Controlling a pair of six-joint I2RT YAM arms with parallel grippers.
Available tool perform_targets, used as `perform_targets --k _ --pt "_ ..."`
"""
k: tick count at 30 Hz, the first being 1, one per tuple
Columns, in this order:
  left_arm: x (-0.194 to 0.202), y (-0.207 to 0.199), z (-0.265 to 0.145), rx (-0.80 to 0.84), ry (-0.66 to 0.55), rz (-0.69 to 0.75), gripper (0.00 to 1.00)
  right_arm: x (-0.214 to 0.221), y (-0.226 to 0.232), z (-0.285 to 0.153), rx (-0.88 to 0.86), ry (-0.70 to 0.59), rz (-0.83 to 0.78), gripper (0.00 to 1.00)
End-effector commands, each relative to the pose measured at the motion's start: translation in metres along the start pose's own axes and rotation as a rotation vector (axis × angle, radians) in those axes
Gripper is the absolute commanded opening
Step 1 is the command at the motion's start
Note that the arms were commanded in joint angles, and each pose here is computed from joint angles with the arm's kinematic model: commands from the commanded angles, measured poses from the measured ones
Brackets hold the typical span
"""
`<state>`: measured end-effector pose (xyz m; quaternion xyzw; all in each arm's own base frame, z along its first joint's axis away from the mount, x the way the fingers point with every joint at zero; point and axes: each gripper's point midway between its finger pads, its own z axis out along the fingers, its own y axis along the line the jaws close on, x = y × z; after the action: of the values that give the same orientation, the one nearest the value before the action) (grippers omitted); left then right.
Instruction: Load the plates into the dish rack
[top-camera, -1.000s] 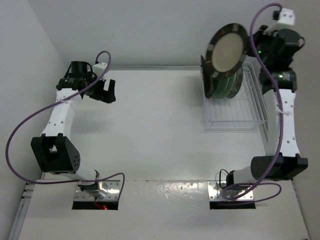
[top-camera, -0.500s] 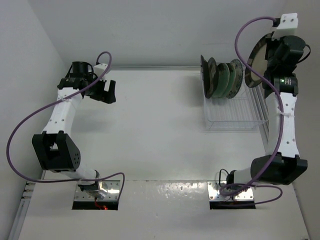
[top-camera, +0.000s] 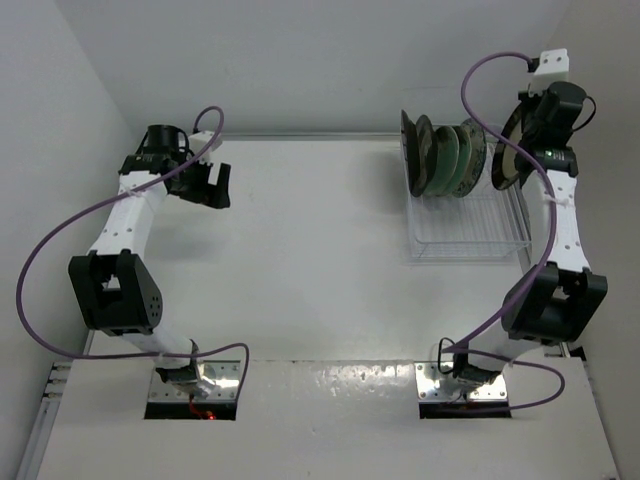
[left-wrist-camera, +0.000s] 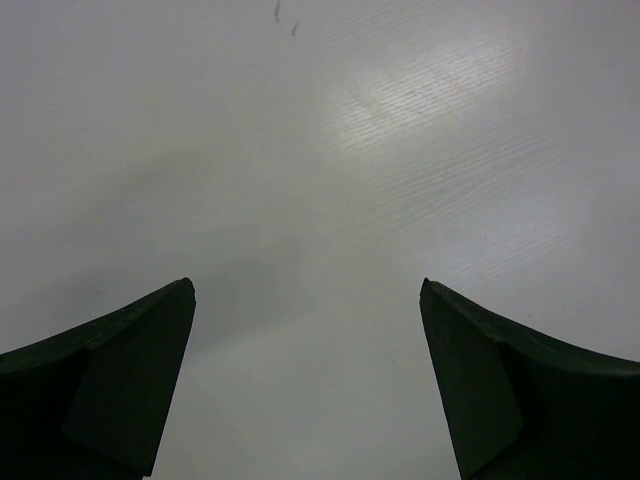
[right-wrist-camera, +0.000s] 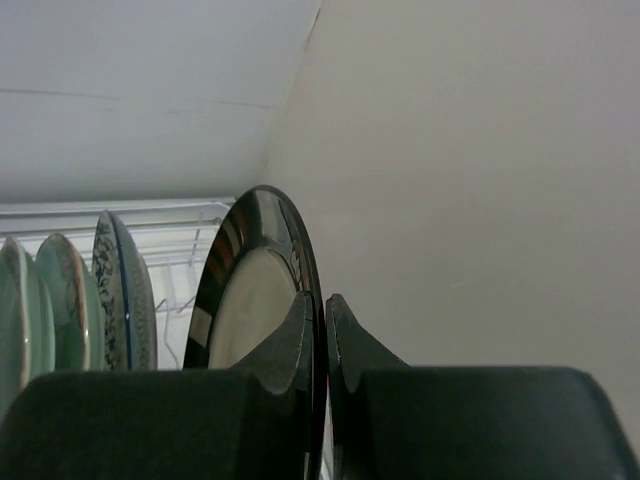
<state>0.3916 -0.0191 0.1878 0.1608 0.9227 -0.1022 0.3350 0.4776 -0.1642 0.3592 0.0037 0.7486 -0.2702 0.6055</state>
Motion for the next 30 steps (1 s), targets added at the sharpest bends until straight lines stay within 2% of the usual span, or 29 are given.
perform_targets --k 1,7,18,30 --pt "-0.008 0.007 -0.001 -0.018 -0.019 0.006 1.00 -0.097 -0.048 -0.019 0.147 -0.326 0.036 0.00" --pt "-0.003 0.009 0.001 -0.021 0.002 0.009 1.00 -0.067 -0.028 0.001 0.129 -0.288 -0.003 0.00" --pt "0.002 0.014 0.003 -0.043 0.028 0.012 1.00 -0.041 0.017 0.040 0.151 -0.295 -0.107 0.00" --pt "0.007 0.018 0.009 -0.056 0.051 0.015 1.00 -0.022 0.051 0.042 0.160 -0.301 -0.220 0.00"
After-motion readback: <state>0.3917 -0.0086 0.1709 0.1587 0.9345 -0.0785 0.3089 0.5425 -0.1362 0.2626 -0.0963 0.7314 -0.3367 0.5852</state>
